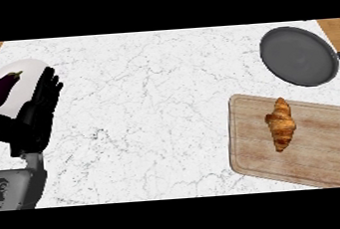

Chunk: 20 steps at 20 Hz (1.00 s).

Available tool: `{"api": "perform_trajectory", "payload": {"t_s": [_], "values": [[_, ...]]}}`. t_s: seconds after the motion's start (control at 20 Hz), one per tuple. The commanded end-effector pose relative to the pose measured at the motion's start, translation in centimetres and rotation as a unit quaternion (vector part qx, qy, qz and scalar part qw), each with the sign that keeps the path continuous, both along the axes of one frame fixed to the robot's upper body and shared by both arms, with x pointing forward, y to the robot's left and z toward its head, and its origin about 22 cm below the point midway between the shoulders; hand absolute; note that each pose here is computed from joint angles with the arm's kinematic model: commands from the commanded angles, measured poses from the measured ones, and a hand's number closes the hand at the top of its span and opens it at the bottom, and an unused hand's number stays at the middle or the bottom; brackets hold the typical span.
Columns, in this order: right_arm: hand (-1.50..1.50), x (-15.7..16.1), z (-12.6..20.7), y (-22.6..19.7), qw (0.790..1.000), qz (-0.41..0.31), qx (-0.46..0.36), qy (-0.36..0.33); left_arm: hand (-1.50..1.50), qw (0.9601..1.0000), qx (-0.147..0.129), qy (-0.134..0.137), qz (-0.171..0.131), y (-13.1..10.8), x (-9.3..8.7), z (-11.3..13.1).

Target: Pick the croissant from the cutting board and place it in the pan

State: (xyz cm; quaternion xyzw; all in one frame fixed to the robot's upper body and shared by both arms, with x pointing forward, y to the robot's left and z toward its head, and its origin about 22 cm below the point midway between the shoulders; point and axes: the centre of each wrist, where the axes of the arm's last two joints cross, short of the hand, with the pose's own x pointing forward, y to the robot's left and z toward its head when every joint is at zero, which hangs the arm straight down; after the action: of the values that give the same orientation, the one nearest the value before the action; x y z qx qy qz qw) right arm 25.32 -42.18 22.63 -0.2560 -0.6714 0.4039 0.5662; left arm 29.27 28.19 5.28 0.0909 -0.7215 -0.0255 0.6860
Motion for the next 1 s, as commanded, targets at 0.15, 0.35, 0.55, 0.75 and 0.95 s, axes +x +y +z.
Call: {"api": "perform_trajectory", "payload": {"t_s": [0.15,0.35,0.55,0.75,0.95], "values": [[-1.5,2.1,0.2,3.3,0.998,0.046,0.013,0.044,0.0,1.0,-0.002,0.001,-0.003,-1.0,0.5,0.2],[-1.5,1.1,-2.6,5.7,0.996,0.065,0.031,0.051,0.0,0.9999,-0.01,-0.004,0.006,-0.6,-0.6,-0.3],[-1.5,0.2,-0.9,7.6,0.996,0.05,-0.01,0.076,0.0,1.0,-0.002,-0.001,-0.003,0.4,-0.3,-0.1],[-1.5,0.8,-3.4,10.1,0.995,0.02,-0.011,0.095,0.0,1.0,-0.005,-0.003,0.001,-1.7,0.4,-0.6],[-1.5,2.0,-4.1,6.1,0.995,0.0,-0.023,0.102,0.0,0.9999,-0.009,-0.002,0.007,-0.9,0.9,-0.3]]}}
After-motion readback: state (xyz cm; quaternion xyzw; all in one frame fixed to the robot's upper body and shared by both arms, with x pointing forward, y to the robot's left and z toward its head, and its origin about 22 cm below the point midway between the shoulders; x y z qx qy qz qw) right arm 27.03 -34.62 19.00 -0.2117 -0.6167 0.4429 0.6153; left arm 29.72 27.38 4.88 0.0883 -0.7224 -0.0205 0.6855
